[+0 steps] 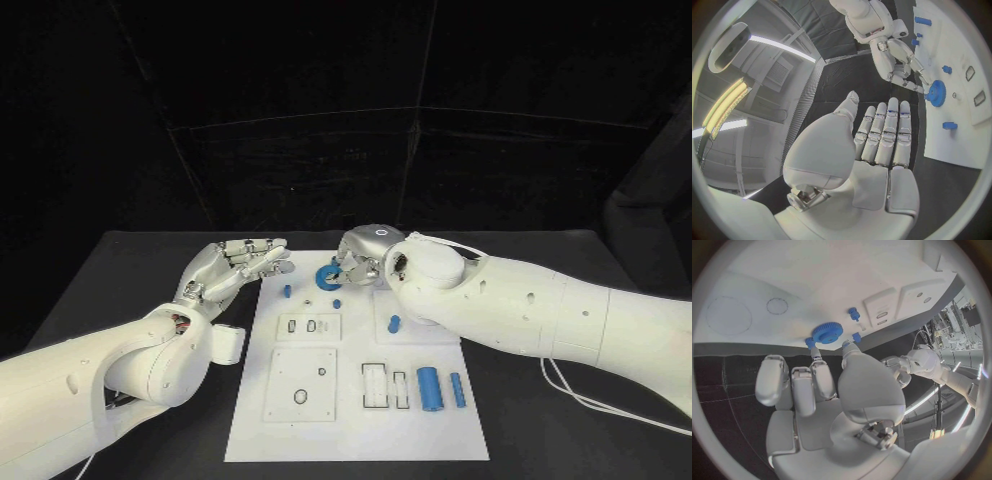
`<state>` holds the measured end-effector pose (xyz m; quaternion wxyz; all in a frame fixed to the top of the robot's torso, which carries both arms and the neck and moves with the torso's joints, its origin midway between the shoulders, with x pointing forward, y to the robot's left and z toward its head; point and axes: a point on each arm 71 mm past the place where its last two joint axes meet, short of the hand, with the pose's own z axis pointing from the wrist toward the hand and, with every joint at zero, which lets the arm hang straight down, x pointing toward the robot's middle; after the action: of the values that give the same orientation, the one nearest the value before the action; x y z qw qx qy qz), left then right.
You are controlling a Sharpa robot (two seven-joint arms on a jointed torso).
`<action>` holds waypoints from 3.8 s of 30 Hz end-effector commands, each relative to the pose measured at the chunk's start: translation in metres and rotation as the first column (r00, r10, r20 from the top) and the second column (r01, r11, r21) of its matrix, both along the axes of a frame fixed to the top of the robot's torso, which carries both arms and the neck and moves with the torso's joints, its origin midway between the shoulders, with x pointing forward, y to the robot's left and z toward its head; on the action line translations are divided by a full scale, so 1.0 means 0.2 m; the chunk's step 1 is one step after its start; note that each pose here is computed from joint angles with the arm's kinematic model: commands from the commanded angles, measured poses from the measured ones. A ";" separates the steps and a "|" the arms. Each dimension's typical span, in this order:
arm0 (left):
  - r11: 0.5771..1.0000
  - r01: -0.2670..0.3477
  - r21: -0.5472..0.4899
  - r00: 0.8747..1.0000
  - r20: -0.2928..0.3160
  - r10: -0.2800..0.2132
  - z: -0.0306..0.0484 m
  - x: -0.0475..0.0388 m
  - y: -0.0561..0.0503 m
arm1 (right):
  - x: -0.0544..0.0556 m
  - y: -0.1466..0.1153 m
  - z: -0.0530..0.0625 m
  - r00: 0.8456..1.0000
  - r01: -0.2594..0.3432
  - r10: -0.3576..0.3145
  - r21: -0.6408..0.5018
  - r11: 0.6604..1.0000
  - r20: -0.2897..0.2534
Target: Assemble the parts on the task board
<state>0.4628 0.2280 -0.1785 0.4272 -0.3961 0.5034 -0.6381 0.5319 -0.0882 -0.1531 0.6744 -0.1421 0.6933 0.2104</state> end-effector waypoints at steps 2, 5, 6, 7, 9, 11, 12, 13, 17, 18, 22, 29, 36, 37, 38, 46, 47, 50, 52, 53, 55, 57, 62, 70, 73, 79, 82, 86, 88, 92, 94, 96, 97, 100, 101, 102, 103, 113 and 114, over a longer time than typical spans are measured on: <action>1.000 0.010 -0.001 1.000 0.011 -0.010 0.009 -0.001 0.00 | -0.04 -0.07 0.07 0.995 -0.060 0.042 0.188 0.980 0.094; 1.000 0.006 0.001 1.000 0.011 -0.006 0.009 -0.001 0.01 | -0.06 -0.24 0.08 0.999 -0.035 0.028 0.275 0.961 0.031; 1.000 0.006 0.001 1.000 0.011 -0.006 0.009 -0.001 0.01 | -0.06 -0.26 0.07 0.999 -0.030 0.025 0.284 0.958 0.021; 1.000 0.005 0.001 1.000 0.011 -0.005 0.009 0.000 0.01 | -0.06 -0.32 0.07 1.000 -0.015 0.020 0.308 0.951 -0.011; 1.000 0.004 0.002 1.000 0.012 -0.004 0.009 0.001 0.01 | -0.06 -0.44 0.06 0.998 0.016 0.006 0.347 0.938 -0.061; 1.000 0.004 0.002 1.000 0.012 -0.004 0.008 0.002 0.02 | -0.06 -0.56 0.06 0.995 0.042 -0.006 0.373 0.927 -0.099; 1.000 0.004 0.002 1.000 0.012 -0.004 0.008 0.003 0.02 | -0.06 -0.61 0.05 0.994 0.052 -0.010 0.380 0.924 -0.111; 1.000 0.004 0.002 1.000 0.012 -0.004 0.008 0.004 0.02 | -0.06 -0.65 0.05 0.993 0.058 -0.014 0.384 0.922 -0.118; 1.000 0.008 0.000 1.000 0.012 -0.008 0.005 0.007 0.01 | -0.06 -0.81 0.05 0.994 0.062 -0.021 0.375 0.925 -0.111; 1.000 0.009 0.000 1.000 0.011 -0.009 0.005 0.008 0.01 | -0.06 -0.84 0.05 0.994 0.060 -0.023 0.365 0.929 -0.104; 1.000 0.014 -0.002 1.000 0.010 -0.014 0.002 0.011 0.01 | -0.05 -0.92 0.01 0.995 0.068 -0.036 0.339 0.938 -0.098; 1.000 0.017 -0.003 1.000 0.009 -0.017 -0.002 0.016 0.00 | -0.04 -0.97 -0.06 0.992 0.079 -0.041 0.324 0.943 -0.122; 1.000 0.014 -0.001 1.000 0.008 -0.014 -0.006 0.023 0.01 | -0.04 -0.97 -0.10 0.988 0.085 -0.037 0.327 0.941 -0.151; 1.000 0.013 -0.001 1.000 0.008 -0.013 -0.006 0.024 0.01 | -0.04 -0.97 -0.11 0.987 0.087 -0.038 0.327 0.941 -0.154; 1.000 0.013 -0.001 1.000 0.008 -0.013 -0.007 0.025 0.01 | -0.04 -0.97 -0.12 0.987 0.089 -0.038 0.327 0.941 -0.156; 1.000 0.011 0.001 1.000 0.007 -0.011 -0.009 0.028 0.01 | -0.03 -0.97 -0.14 0.985 0.103 -0.051 0.325 0.940 -0.164; 1.000 0.011 0.001 1.000 0.007 -0.011 -0.009 0.028 0.01 | -0.02 -0.97 -0.14 0.985 0.105 -0.052 0.324 0.940 -0.166; 1.000 0.011 0.001 1.000 0.007 -0.011 -0.009 0.028 0.01 | -0.02 -0.97 -0.15 0.983 0.108 -0.054 0.321 0.941 -0.173; 1.000 0.011 0.001 1.000 0.007 -0.011 -0.009 0.028 0.01 | -0.01 -0.96 -0.15 0.983 0.110 -0.055 0.316 0.942 -0.177; 1.000 0.011 0.001 1.000 0.007 -0.011 -0.009 0.028 0.01 | -0.01 -0.96 -0.15 0.982 0.111 -0.055 0.315 0.943 -0.179; 1.000 0.011 0.001 1.000 0.006 -0.011 -0.010 0.029 0.01 | 0.00 -0.96 -0.16 0.981 0.112 -0.056 0.311 0.944 -0.184; 1.000 0.011 0.001 1.000 0.006 -0.011 -0.010 0.029 0.01 | 0.00 -0.96 -0.16 0.981 0.112 -0.055 0.306 0.946 -0.188; 1.000 0.008 0.003 1.000 0.004 -0.008 -0.012 0.032 0.02 | 0.00 -0.95 -0.18 0.979 0.106 -0.050 0.285 0.953 -0.196; 1.000 0.006 0.005 1.000 0.002 -0.006 -0.014 0.034 0.02 | 0.01 -0.95 -0.18 0.978 0.105 -0.049 0.274 0.956 -0.204; 1.000 0.006 0.005 1.000 0.002 -0.006 -0.014 0.034 0.02 | 0.01 -0.95 -0.18 0.977 0.109 -0.053 0.272 0.956 -0.204; 1.000 0.005 0.006 1.000 0.002 -0.005 -0.014 0.035 0.02 | 0.01 -0.95 -0.19 0.977 0.112 -0.057 0.271 0.956 -0.205; 1.000 0.006 0.005 1.000 0.002 -0.006 -0.014 0.035 0.02 | 0.01 -0.95 -0.19 0.977 0.115 -0.059 0.271 0.956 -0.205; 1.000 0.006 0.006 1.000 0.002 -0.006 -0.014 0.035 0.02 | 0.02 -0.94 -0.18 0.978 0.118 -0.063 0.275 0.954 -0.200; 1.000 0.006 0.006 1.000 0.001 -0.006 -0.014 0.035 0.02 | 0.02 -0.94 -0.18 0.978 0.121 -0.065 0.283 0.951 -0.198; 1.000 0.006 0.006 1.000 0.001 -0.006 -0.014 0.034 0.02 | 0.02 -0.93 -0.18 0.978 0.127 -0.070 0.295 0.947 -0.195; 1.000 0.006 0.006 1.000 0.000 -0.006 -0.014 0.034 0.02 | 0.02 -0.93 -0.18 0.978 0.132 -0.075 0.298 0.945 -0.194; 1.000 0.007 0.006 1.000 0.000 -0.007 -0.014 0.034 0.02 | 0.02 -0.92 -0.18 0.977 0.139 -0.082 0.299 0.944 -0.194; 1.000 0.007 0.006 1.000 -0.001 -0.007 -0.014 0.034 0.02 | 0.02 -0.92 -0.18 0.977 0.142 -0.085 0.300 0.943 -0.195; 1.000 0.007 0.006 1.000 -0.002 -0.007 -0.015 0.034 0.02 | 0.03 -0.92 -0.18 0.976 0.153 -0.097 0.300 0.941 -0.194; 1.000 0.007 0.006 1.000 -0.002 -0.007 -0.015 0.034 0.02 | 0.03 -0.92 -0.18 0.976 0.156 -0.100 0.301 0.941 -0.193; 1.000 0.007 0.006 1.000 -0.002 -0.007 -0.015 0.034 0.02 | 0.03 -0.92 -0.18 0.976 0.158 -0.103 0.303 0.940 -0.191; 1.000 0.007 0.006 1.000 -0.002 -0.007 -0.015 0.033 0.02 | 0.03 -0.92 -0.18 0.976 0.160 -0.104 0.305 0.939 -0.190; 1.000 0.008 0.007 1.000 -0.004 -0.008 -0.014 0.032 0.02 | -0.01 -0.86 -0.15 0.979 0.159 -0.093 0.389 0.907 -0.183; 1.000 0.007 0.007 1.000 -0.004 -0.007 -0.014 0.031 0.02 | -0.02 -0.85 -0.14 0.979 0.158 -0.090 0.397 0.904 -0.185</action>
<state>0.4696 0.2342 -0.1829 0.4286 -0.3996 0.5074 -0.6318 0.5289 -0.2589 -0.1859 0.6328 0.0375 0.7081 0.3109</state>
